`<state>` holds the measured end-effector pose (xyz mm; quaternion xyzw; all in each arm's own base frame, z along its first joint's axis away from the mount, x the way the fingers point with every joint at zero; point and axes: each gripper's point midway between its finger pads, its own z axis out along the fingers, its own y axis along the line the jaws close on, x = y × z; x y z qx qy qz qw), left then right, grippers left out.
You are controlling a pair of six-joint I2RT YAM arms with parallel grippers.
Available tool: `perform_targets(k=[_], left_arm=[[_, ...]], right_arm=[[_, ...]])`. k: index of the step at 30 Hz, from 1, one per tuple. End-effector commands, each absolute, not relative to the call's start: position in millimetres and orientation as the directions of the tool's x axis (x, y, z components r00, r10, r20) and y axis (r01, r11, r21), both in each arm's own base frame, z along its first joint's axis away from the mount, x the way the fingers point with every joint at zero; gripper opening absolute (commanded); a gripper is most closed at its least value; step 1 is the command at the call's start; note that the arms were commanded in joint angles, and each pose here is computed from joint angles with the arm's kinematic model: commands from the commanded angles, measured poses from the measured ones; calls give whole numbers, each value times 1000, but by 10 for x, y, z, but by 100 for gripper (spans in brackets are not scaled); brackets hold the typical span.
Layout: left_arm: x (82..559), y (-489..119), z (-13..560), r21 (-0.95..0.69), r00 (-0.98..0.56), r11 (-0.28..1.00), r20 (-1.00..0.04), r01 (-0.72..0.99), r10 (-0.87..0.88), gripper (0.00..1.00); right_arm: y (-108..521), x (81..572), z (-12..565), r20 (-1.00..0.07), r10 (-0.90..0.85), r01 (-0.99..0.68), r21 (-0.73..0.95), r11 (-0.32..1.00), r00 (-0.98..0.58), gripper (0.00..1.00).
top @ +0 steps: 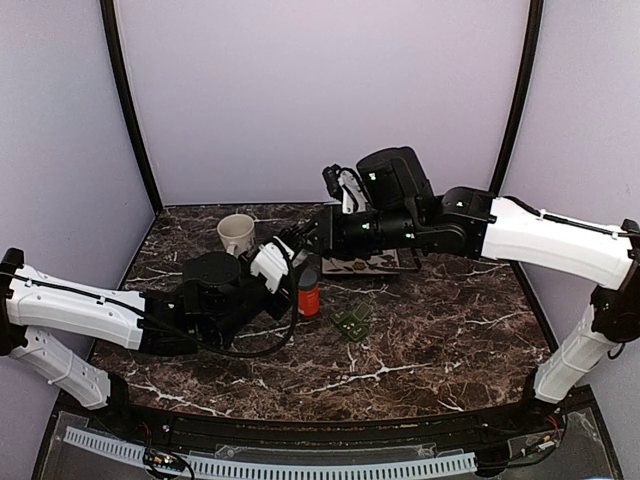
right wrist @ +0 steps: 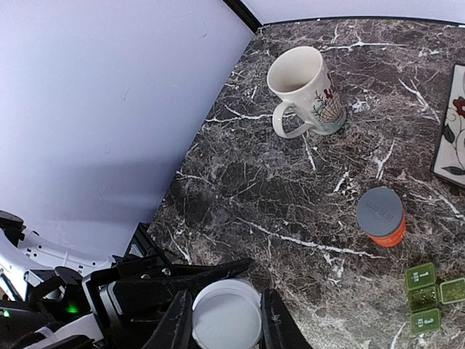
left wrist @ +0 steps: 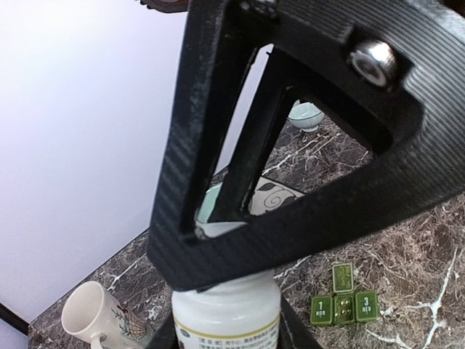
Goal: Sort the pills into containers
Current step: Screw the lid of the pill bottle onto the pill bottle.
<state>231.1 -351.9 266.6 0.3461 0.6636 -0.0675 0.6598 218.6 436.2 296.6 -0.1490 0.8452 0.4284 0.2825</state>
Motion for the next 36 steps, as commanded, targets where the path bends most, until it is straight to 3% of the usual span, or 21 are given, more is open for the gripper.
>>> perform_targets(k=[1,7,13,28,36], left_arm=[[1869,-3651,3974,153,312,735,-947,660,-82,0],[1869,-3562,3877,138,282,738,-957,661,-74,0],[1871,-3476,3823,124,253,741,-965,660,-64,0],[2113,-3294,3524,33,80,719,-996,695,-31,0],[2052,-3350,3464,0,16,607,-1000,795,-22,0]], right_arm=[[4525,1909,2415,-542,-143,-499,597,628,-828,5],[4463,1923,2611,-599,-124,-537,582,611,-791,31],[4326,1937,2802,-648,-90,-556,564,610,-756,44],[4030,1736,3214,-769,-70,-677,511,530,-635,53],[3840,1671,3332,-852,-119,-769,390,506,-511,53]])
